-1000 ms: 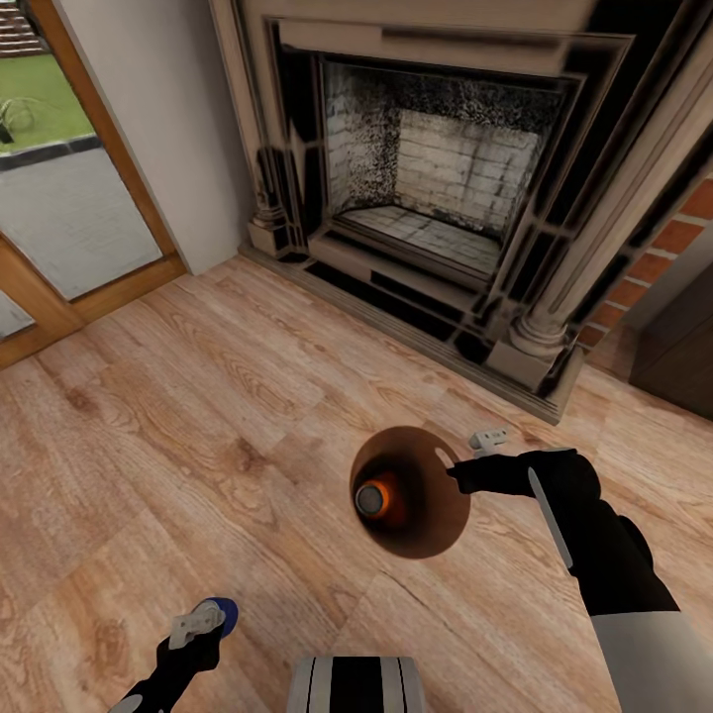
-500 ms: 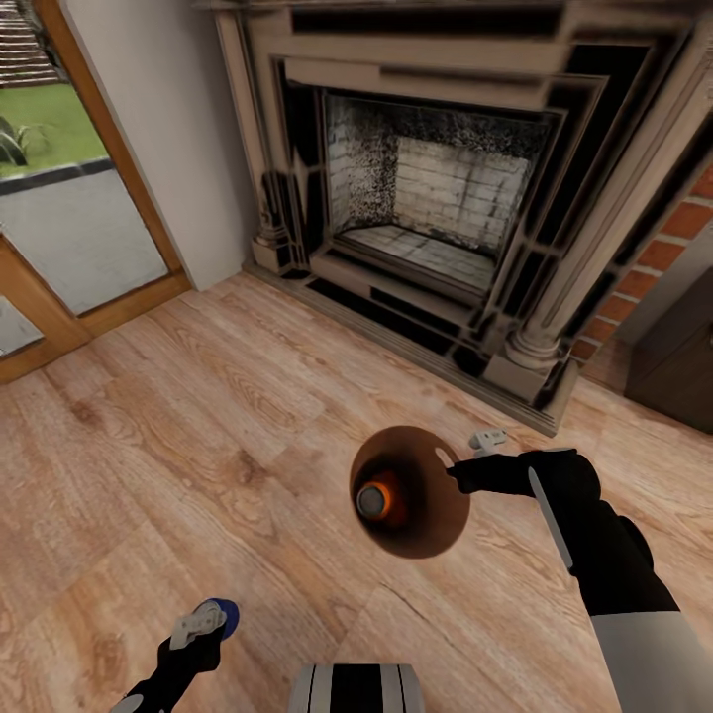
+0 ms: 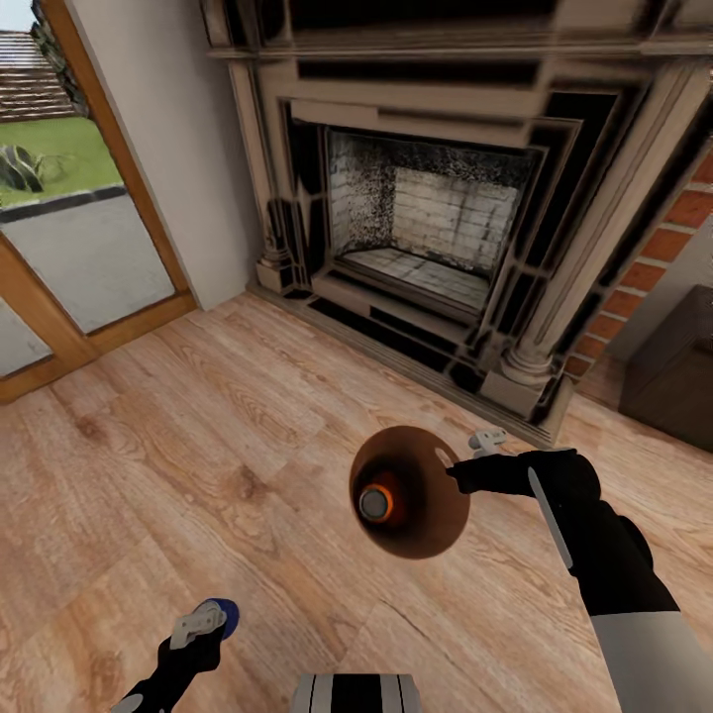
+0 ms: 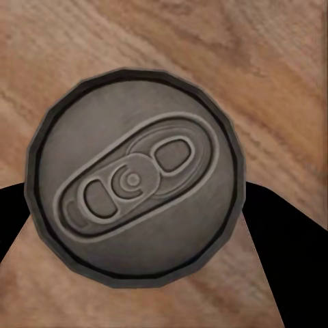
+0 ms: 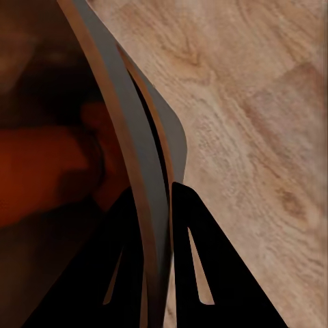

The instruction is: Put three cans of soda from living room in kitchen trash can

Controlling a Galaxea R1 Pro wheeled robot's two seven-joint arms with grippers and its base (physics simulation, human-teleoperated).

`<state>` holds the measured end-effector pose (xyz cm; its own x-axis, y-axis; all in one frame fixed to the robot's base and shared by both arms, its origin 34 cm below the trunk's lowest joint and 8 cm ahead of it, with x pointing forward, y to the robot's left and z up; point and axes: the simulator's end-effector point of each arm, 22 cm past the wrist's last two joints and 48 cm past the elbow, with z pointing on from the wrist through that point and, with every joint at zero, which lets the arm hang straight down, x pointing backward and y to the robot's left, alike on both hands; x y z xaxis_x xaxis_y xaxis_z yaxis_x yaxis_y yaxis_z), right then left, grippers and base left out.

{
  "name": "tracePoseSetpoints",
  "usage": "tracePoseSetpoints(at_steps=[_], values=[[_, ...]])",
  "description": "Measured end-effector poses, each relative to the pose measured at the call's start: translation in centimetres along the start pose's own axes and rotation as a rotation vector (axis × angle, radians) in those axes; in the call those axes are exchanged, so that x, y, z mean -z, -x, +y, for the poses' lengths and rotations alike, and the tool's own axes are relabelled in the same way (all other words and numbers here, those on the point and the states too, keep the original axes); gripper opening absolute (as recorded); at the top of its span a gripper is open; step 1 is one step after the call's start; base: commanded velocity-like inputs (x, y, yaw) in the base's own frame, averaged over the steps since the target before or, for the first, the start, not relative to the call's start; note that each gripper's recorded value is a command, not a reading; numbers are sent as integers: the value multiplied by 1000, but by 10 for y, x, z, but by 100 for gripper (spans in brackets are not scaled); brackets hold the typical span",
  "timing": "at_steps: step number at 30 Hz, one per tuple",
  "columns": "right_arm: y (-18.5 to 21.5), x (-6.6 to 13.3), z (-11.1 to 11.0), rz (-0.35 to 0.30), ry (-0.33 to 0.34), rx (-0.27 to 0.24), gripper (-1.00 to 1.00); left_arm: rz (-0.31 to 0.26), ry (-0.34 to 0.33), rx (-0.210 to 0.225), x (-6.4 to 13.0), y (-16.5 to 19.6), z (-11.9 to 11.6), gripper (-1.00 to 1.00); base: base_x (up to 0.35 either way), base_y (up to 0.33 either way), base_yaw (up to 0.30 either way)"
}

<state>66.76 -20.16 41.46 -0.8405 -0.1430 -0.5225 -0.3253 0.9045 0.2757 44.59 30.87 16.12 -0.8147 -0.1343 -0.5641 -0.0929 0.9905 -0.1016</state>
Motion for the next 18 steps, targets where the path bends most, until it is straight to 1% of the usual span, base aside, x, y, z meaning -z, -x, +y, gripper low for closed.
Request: tracePoseSetpoints(at_steps=[8,9,10,12,14,16,17,18], values=[[12,15,6,-27,3,13,-100,-25,-16,1,4,18,-1,-100,0,0,0],[12,16,9,-27,12,23,-100,-12,-34,8,5,17,-4,-100,0,0,0],[11,17,14,-24,34,30,-100,-9,-73,14,5,24,-12,-100,0,0,0],[13,21,28,-32,88,14,-100,-26,-102,11,6,38,-16,-100,0,0,0],[12,24,35,-30,117,7,-100,-40,-139,1,10,62,-17,-100,0,0,0],[14,27,33,-26,103,19,-100,-45,-162,-6,15,85,-19,-100,0,0,0],[14,27,31,-20,93,30,-100,-57,-186,-17,20,109,-22,-100,0,0,0],[13,28,31,-14,90,39,-100,-85,-213,-32,28,141,-27,-100,0,0,0]])
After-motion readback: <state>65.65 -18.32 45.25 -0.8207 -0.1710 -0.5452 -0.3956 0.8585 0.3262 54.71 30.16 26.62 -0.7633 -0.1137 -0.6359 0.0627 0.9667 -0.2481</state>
